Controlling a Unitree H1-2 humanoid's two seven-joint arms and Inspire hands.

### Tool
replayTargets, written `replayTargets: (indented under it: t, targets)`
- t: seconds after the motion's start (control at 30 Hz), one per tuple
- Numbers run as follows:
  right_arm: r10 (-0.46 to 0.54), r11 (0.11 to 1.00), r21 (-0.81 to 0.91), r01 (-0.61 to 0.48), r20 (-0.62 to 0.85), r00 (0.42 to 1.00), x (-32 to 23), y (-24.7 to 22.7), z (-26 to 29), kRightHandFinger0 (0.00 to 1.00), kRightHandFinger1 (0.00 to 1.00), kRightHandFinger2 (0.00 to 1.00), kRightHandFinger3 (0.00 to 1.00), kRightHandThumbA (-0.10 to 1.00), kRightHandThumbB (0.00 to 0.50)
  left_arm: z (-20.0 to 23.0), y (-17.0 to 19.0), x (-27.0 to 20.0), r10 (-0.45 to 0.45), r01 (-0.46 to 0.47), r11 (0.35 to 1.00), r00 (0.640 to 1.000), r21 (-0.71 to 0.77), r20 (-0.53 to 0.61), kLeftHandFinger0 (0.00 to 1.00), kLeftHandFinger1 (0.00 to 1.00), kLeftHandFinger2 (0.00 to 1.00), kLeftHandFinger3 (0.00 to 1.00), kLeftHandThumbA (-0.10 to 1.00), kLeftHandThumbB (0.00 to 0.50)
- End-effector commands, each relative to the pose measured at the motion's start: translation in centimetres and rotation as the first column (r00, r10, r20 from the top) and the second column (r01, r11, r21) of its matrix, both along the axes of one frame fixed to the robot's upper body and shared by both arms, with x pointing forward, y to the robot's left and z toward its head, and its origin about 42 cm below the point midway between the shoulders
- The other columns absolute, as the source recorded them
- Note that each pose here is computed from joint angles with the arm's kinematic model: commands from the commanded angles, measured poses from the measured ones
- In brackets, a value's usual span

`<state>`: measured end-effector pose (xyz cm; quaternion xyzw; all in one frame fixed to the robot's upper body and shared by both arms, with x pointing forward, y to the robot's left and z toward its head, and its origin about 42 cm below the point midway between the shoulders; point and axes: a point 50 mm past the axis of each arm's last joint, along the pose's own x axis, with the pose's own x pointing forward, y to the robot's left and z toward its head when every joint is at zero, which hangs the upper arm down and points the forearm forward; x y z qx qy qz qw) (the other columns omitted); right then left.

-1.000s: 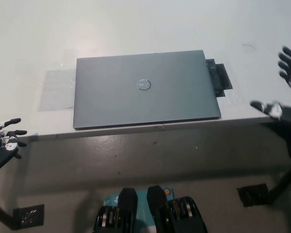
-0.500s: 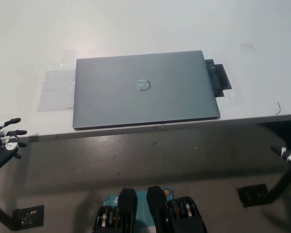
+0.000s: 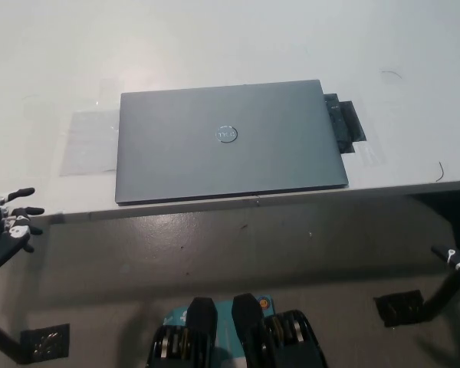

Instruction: The robot uses its right hand to push down on the lid of a laptop kept in the middle of the desk to close it

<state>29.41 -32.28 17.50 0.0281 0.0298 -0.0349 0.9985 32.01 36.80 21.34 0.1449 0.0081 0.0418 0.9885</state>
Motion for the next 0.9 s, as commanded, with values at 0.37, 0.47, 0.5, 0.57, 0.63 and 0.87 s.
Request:
replayTargets:
  t: [0.37, 0.47, 0.5, 0.57, 0.63, 0.87]
  targets:
    - [-0.011, 1.0, -0.014, 0.011, 0.064, 0.998, 0.94, -0.36, 1.45, 1.0, 1.0, 1.0, 1.0, 1.0, 0.335, 0.58, 0.18, -0.31, 0.006, -0.006, 1.0, 0.999, 0.0, 0.051, 0.36, 0.47, 0.61, 0.76, 0.21, 0.007]
    - [-0.013, 1.0, -0.01, 0.014, 0.059, 0.998, 1.0, -0.38, 1.45, 1.0, 1.0, 1.0, 1.0, 1.0, 0.336, 0.65, 0.11, -0.45, 0.005, -0.004, 1.0, 0.999, -0.016, 0.054, 0.33, 0.45, 0.59, 0.72, 0.17, 0.0]
    - [-0.014, 1.0, -0.011, 0.015, 0.06, 0.998, 1.02, -0.36, 1.47, 1.0, 1.0, 1.0, 1.0, 1.0, 0.337, 0.63, 0.13, -0.43, 0.004, -0.003, 1.0, 0.999, -0.014, 0.055, 0.33, 0.45, 0.59, 0.72, 0.17, 0.002]
    - [-0.012, 1.0, -0.016, 0.013, 0.061, 0.998, 1.04, -0.39, 1.45, 1.0, 1.0, 1.0, 1.0, 1.0, 0.322, 0.65, 0.11, -0.46, 0.005, -0.004, 1.0, 0.998, -0.012, 0.055, 0.33, 0.45, 0.59, 0.72, 0.18, 0.01]
    - [-0.009, 1.0, -0.019, 0.01, 0.062, 0.998, 1.15, -0.4, 1.49, 1.0, 1.0, 1.0, 1.0, 1.0, 0.316, 0.61, 0.13, -0.47, 0.008, -0.008, 1.0, 0.999, -0.012, 0.052, 0.35, 0.47, 0.6, 0.74, 0.18, 0.006]
    - [-0.007, 1.0, -0.026, 0.008, 0.063, 0.998, 1.2, -0.4, 1.72, 1.0, 1.0, 1.0, 1.0, 1.0, 0.307, 0.3, 0.24, -0.56, 0.019, -0.019, 1.0, 0.999, 0.006, 0.044, 0.43, 0.52, 0.62, 0.75, 0.23, 0.013]
